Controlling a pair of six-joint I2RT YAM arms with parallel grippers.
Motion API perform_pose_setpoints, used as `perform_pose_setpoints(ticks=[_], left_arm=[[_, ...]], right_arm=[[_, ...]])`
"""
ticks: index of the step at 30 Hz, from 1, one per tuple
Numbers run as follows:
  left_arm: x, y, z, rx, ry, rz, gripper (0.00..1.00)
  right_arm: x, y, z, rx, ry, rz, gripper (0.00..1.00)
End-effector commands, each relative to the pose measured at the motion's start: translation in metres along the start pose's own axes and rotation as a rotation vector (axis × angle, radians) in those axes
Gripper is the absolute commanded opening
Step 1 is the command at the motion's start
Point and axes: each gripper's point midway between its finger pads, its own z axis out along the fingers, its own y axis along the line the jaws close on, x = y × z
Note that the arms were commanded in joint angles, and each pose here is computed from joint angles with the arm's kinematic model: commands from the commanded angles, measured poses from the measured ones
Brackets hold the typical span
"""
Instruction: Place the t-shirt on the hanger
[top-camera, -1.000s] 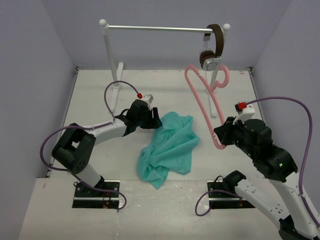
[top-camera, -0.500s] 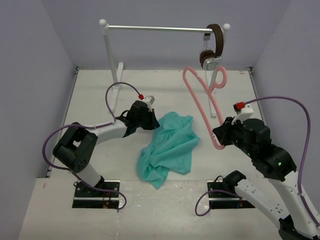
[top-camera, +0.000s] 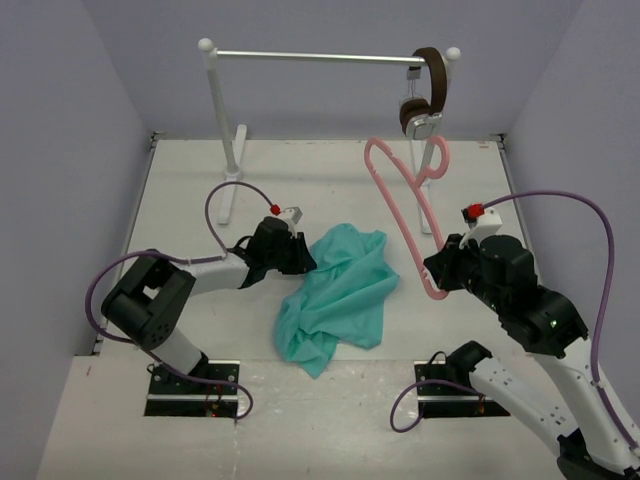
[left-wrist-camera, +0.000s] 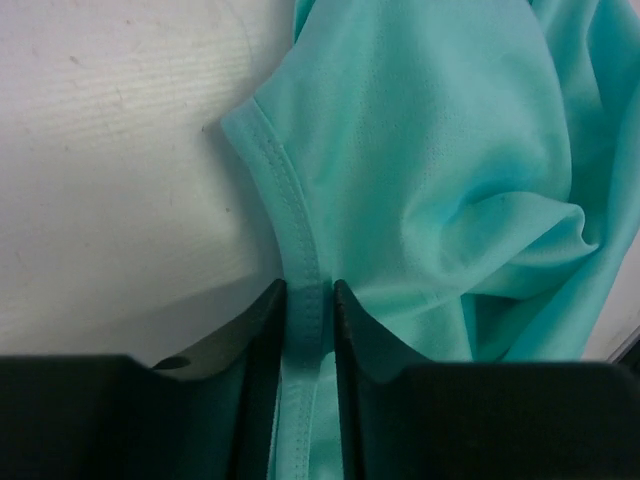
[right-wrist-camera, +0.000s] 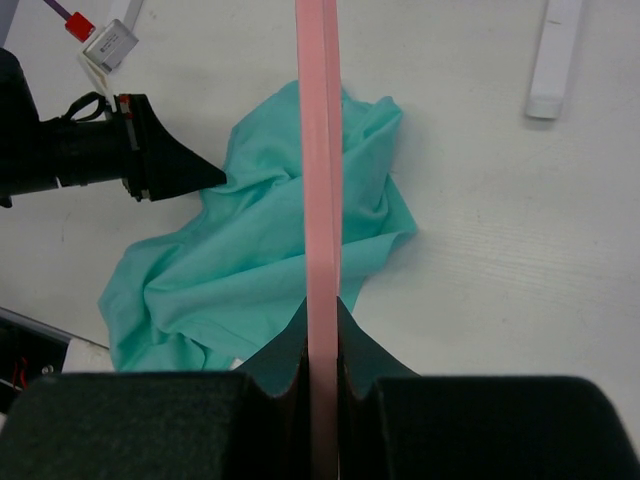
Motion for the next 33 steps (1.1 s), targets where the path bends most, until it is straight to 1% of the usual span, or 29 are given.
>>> perform_pose_setpoints(ticks=[1,3,5,7,10,12,13,14,18,20,22,25,27,29,31,33], left_arm=[[-0.001,-0.017,0.004,0.118,-0.015,-0.012,0.23],[0.001,-0.018,0.005,0.125,-0.003,-0.015,0.18],[0.001,-0.019,0.005,0.130,-0.005,-0.012,0.04],[-0.002,-0.020,0.002,0.130,-0.014,-0.009,0.00],[-0.013,-0.024,-0.006,0.112,-0.036,0.005,0.00],[-0.029,-0.033,-0.016,0.116,-0.075,0.032,0.00],[-0.028,-0.030,-0.016,0.095,-0.069,0.030,0.00],[-0.039,-0.036,-0.022,0.084,-0.096,0.047,0.00],[-0.063,-0.063,-0.036,0.083,-0.157,0.104,0.00],[-0.065,-0.084,-0.038,0.104,-0.166,0.135,0.00],[-0.064,-0.117,-0.036,0.138,-0.176,0.175,0.00],[-0.055,-0.143,-0.026,0.158,-0.165,0.199,0.00],[-0.039,-0.176,-0.019,0.191,-0.154,0.228,0.00],[-0.015,-0.188,-0.004,0.174,-0.129,0.242,0.00],[0.010,-0.195,0.007,0.151,-0.108,0.248,0.04],[0.037,-0.204,0.016,0.148,-0.088,0.254,0.12]], right_arm=[[-0.013,0.006,0.004,-0.021,-0.044,0.001,0.02],[-0.013,0.007,0.004,-0.022,-0.044,-0.001,0.02],[-0.012,0.007,0.005,-0.023,-0.042,-0.001,0.02],[-0.012,0.005,0.005,-0.016,-0.041,-0.001,0.02],[-0.009,0.005,0.007,-0.014,-0.033,-0.003,0.02],[-0.008,0.004,0.007,-0.012,-0.028,-0.006,0.02],[-0.008,0.004,0.008,-0.011,-0.027,-0.006,0.02],[-0.007,0.004,0.008,-0.008,-0.024,-0.007,0.02],[-0.007,-0.002,0.004,0.017,-0.034,0.013,0.02],[-0.010,-0.003,-0.002,0.020,-0.055,0.026,0.02],[-0.011,-0.006,-0.008,0.035,-0.066,0.040,0.02],[-0.012,-0.013,-0.015,0.070,-0.075,0.054,0.02],[-0.014,-0.020,-0.021,0.108,-0.089,0.070,0.01],[-0.015,-0.027,-0.027,0.143,-0.101,0.085,0.01],[-0.015,-0.031,-0.031,0.160,-0.112,0.094,0.00],[-0.015,-0.033,-0.034,0.168,-0.116,0.098,0.00]])
